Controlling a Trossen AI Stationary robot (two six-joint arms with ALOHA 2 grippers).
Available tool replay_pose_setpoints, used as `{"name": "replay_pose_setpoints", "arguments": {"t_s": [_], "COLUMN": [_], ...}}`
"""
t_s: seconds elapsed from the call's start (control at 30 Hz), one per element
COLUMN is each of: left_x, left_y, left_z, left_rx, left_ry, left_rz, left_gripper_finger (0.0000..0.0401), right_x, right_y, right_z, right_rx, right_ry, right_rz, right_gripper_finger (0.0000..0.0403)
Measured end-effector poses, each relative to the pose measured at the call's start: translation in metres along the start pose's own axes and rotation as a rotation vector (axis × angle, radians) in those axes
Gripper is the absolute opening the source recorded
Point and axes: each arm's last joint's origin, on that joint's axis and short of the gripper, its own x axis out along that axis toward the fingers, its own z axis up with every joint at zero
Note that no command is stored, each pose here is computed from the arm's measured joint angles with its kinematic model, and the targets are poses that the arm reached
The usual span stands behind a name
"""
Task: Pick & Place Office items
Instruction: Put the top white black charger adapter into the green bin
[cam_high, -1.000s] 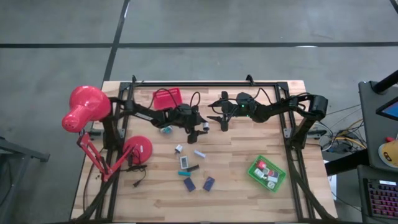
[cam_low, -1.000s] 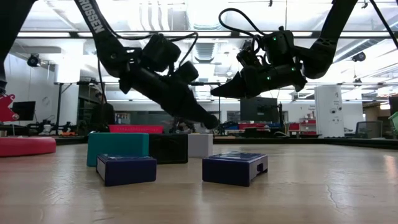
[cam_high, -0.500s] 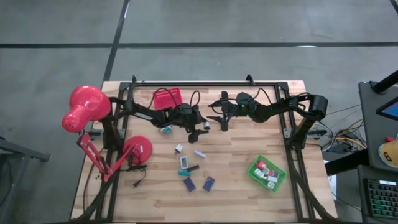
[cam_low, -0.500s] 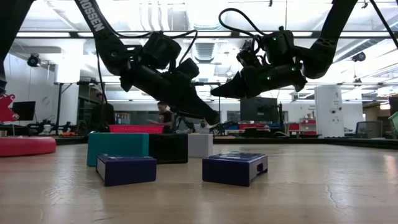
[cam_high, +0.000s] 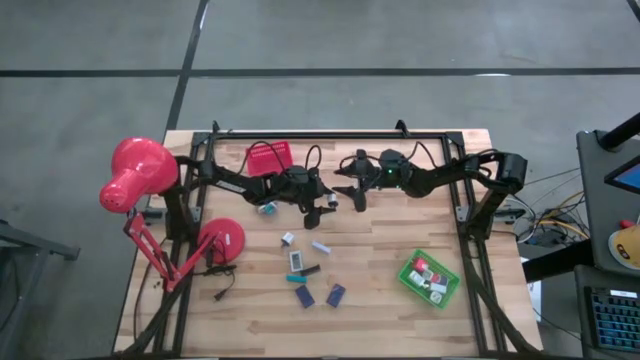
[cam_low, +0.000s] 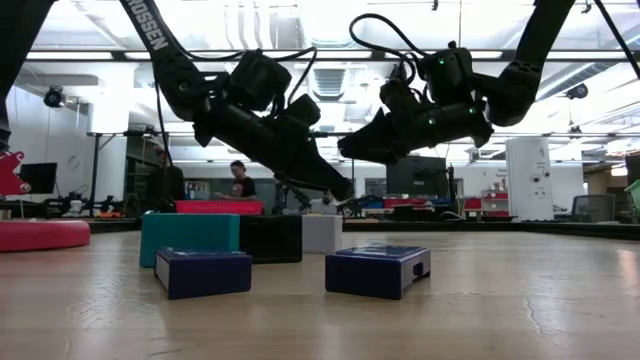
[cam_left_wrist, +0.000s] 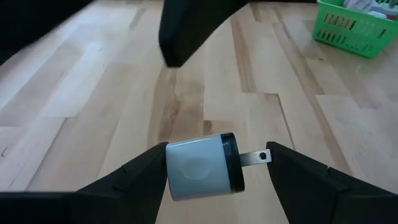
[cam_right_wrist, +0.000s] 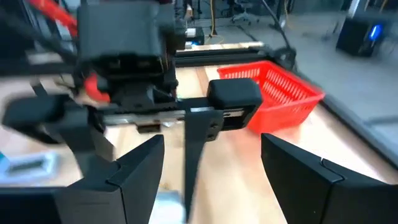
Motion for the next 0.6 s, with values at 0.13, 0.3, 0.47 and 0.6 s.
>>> {"name": "replay_pose_setpoints", "arguments": {"t_s": [0.13, 0.3, 0.47, 0.6], "left_x": [0.0, 0.001, 0.003, 0.004], "left_y": [0.001, 0.001, -0.009, -0.016], "left_z": [0.0, 0.003, 0.005, 0.005], "left_rx": [0.04, 0.155, 0.332, 0.43], "left_ry": [-0.002, 0.012, 0.043, 0.085], "left_rz": [0.018, 0.129, 0.21, 0.313], "left_gripper_finger": [0.0266, 0.0266, 0.0266, 0.0266], "right_x": [0.001, 0.001, 0.0, -0.001], "right_y": [0.0, 0.003, 0.005, 0.003], "right_z": [0.002, -0.001, -0.009, -0.011], "right_rx": [0.257, 0.488, 0.525, 0.535], "right_ry": [-0.006, 0.043, 0.141, 0.157], "right_rz": [0.004, 0.092, 0.133, 0.117], "right_gripper_finger": [0.026, 0.026, 0.026, 0.026]}}
